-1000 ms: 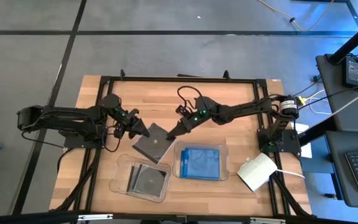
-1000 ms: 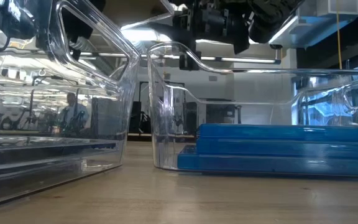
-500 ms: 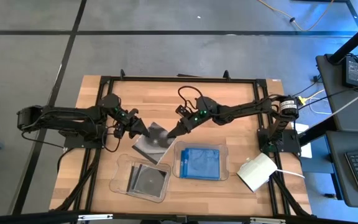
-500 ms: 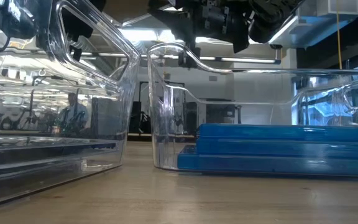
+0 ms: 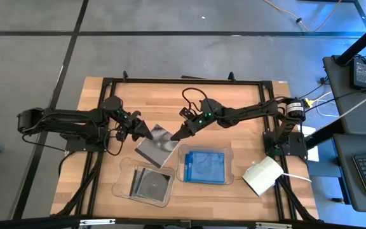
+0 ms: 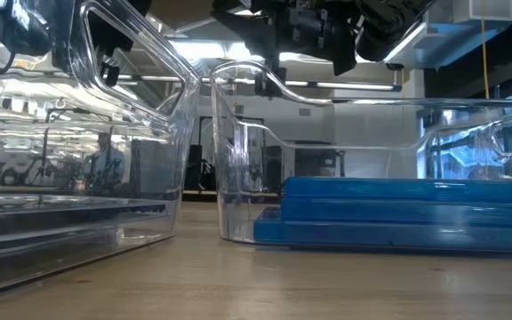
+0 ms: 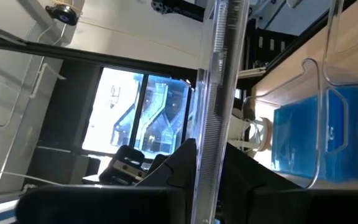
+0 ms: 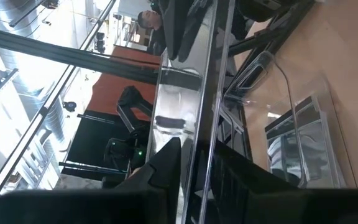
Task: Pick & place jewel cases by type
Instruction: Put the black CD case into the left transparent bin
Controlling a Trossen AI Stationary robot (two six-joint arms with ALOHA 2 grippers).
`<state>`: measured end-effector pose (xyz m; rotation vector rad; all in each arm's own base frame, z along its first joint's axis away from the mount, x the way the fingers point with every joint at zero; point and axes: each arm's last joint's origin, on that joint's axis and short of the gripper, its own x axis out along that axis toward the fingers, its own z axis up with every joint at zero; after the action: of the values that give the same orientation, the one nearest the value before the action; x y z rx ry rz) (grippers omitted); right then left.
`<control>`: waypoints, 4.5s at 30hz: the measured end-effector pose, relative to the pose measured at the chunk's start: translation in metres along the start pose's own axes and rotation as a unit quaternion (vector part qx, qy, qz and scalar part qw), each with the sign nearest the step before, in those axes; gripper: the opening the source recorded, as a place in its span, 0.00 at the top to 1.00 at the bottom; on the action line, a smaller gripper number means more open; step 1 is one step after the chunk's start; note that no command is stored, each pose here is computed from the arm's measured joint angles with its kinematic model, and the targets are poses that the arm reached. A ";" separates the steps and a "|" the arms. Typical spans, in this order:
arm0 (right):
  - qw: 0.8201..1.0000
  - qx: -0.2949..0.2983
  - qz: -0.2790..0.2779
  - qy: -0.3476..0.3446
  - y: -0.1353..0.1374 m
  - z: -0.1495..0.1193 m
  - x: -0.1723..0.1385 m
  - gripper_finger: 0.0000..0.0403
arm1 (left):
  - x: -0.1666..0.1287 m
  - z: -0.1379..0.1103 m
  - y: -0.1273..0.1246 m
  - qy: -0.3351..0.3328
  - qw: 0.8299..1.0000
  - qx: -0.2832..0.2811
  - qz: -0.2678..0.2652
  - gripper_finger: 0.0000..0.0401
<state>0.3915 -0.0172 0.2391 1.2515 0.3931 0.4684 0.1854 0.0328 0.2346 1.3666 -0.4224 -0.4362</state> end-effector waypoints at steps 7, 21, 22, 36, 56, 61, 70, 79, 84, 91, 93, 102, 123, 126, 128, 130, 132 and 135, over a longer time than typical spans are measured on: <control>1.000 -0.001 0.000 0.000 0.000 0.000 0.000 0.81 | 0.000 0.000 0.001 0.007 1.000 0.004 0.006 0.81; 1.000 -0.024 -0.003 -0.001 0.000 0.000 0.000 0.90 | 0.000 -0.003 0.001 0.057 0.998 -0.012 0.014 0.59; 1.000 -0.026 -0.002 -0.001 0.000 0.000 0.000 0.90 | 0.000 -0.003 0.001 0.058 0.998 -0.015 0.012 0.58; 0.999 -0.035 -0.007 0.001 -0.001 0.000 0.000 0.90 | -0.003 -0.004 0.008 0.133 0.989 -0.021 0.055 0.57; 0.999 -0.053 0.002 0.006 0.001 0.000 0.000 0.89 | -0.013 -0.009 0.013 0.328 0.937 -0.050 0.113 0.57; 0.997 -0.078 0.007 0.015 -0.001 0.004 -0.004 0.89 | -0.018 -0.010 0.020 0.376 0.887 -0.161 0.213 0.57; 0.992 -0.124 0.017 0.036 -0.008 0.026 -0.026 0.90 | -0.048 -0.005 0.034 0.446 0.771 -0.258 0.373 0.57; 0.978 -0.199 0.022 0.050 -0.018 0.051 -0.056 0.90 | -0.068 0.005 0.032 0.337 0.663 -0.487 0.458 0.57; 0.965 -0.257 0.022 0.041 -0.022 0.065 -0.074 0.90 | -0.072 0.012 0.019 0.306 0.584 -0.612 0.437 0.57; 0.940 -0.340 -0.008 -0.015 -0.025 0.080 -0.091 0.90 | -0.059 0.020 0.015 0.201 0.528 -0.744 0.356 0.57; 0.931 -0.362 -0.024 -0.033 -0.026 0.082 -0.092 0.90 | -0.054 0.019 0.011 0.206 0.519 -0.751 0.353 0.57; 0.908 -0.413 -0.020 -0.058 -0.014 0.090 -0.090 0.89 | -0.040 0.013 -0.006 0.264 0.520 -0.748 0.316 0.57; 0.895 -0.435 -0.064 -0.073 -0.011 0.097 -0.088 0.89 | -0.035 0.018 0.000 0.203 0.567 -0.757 0.253 0.57; 0.896 -0.434 -0.065 -0.072 -0.011 0.097 -0.088 0.90 | -0.036 0.017 0.001 0.211 0.577 -0.744 0.264 0.59; 0.896 -0.432 -0.066 -0.071 -0.012 0.097 -0.088 0.89 | -0.036 0.017 0.001 0.217 0.583 -0.736 0.266 0.63; 0.897 -0.431 -0.067 -0.070 -0.012 0.097 -0.088 0.89 | -0.036 0.017 0.001 0.219 0.588 -0.732 0.266 0.67; 0.897 -0.431 -0.067 -0.070 -0.012 0.097 -0.088 0.89 | -0.036 0.017 0.001 0.219 0.592 -0.729 0.267 0.73; 0.897 -0.431 -0.065 -0.069 -0.012 0.096 -0.087 0.89 | -0.036 0.017 0.004 0.211 0.604 -0.718 0.273 0.81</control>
<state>0.3704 -0.1447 0.2561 0.3831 0.1099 0.3690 0.1462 0.0381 0.2402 -0.3254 0.0228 0.1485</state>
